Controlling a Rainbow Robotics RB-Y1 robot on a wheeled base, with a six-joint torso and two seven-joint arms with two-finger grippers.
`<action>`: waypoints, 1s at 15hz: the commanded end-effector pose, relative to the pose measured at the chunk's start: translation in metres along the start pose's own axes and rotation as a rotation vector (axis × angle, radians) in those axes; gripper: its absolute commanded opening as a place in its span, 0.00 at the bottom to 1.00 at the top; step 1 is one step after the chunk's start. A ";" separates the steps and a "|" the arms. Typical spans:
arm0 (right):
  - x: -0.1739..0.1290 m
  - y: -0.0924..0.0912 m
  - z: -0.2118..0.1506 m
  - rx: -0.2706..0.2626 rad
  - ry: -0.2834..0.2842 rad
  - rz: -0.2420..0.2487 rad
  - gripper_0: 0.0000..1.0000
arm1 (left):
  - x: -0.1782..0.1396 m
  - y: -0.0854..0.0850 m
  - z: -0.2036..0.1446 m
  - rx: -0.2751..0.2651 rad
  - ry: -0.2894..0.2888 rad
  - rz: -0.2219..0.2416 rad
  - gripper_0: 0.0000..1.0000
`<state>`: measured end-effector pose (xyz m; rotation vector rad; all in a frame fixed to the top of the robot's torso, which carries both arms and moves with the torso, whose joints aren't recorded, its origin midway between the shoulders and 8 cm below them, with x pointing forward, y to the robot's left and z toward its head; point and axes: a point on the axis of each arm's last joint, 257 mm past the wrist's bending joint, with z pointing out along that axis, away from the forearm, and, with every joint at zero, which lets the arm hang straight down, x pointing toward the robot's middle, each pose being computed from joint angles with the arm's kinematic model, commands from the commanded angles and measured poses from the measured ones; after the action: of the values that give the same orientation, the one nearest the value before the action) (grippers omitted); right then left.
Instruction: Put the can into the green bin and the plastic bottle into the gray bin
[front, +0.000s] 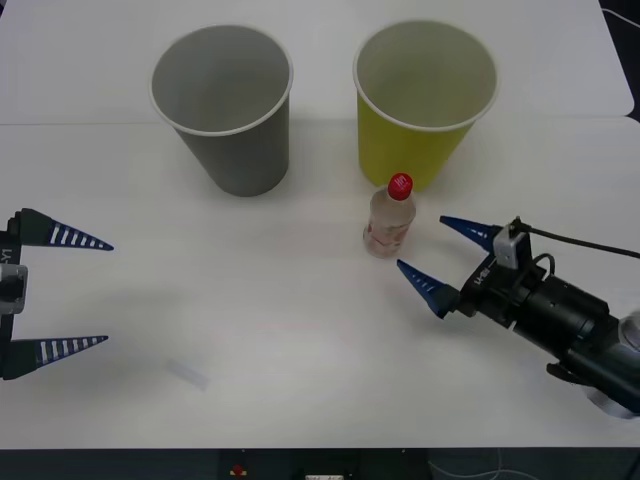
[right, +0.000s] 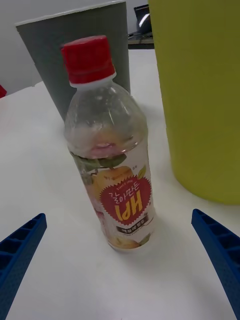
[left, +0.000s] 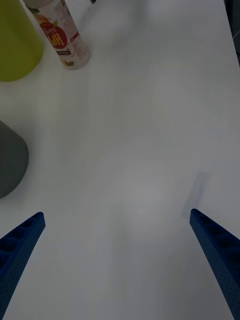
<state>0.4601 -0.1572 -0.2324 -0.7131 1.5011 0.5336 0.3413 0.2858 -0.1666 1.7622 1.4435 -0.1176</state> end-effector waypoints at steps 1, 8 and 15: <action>0.004 0.003 0.014 0.018 0.016 -0.042 1.00 | 0.000 0.000 0.000 0.000 0.000 0.000 1.00; 0.003 0.009 0.054 0.083 0.030 -0.086 1.00 | 0.000 0.000 0.000 0.000 0.000 0.000 1.00; 0.009 0.006 0.085 0.073 0.037 -0.100 1.00 | 0.000 0.000 0.000 0.000 0.000 0.000 1.00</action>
<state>0.5141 -0.0963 -0.2473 -0.7410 1.5057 0.3866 0.3413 0.2858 -0.1666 1.7622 1.4436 -0.1176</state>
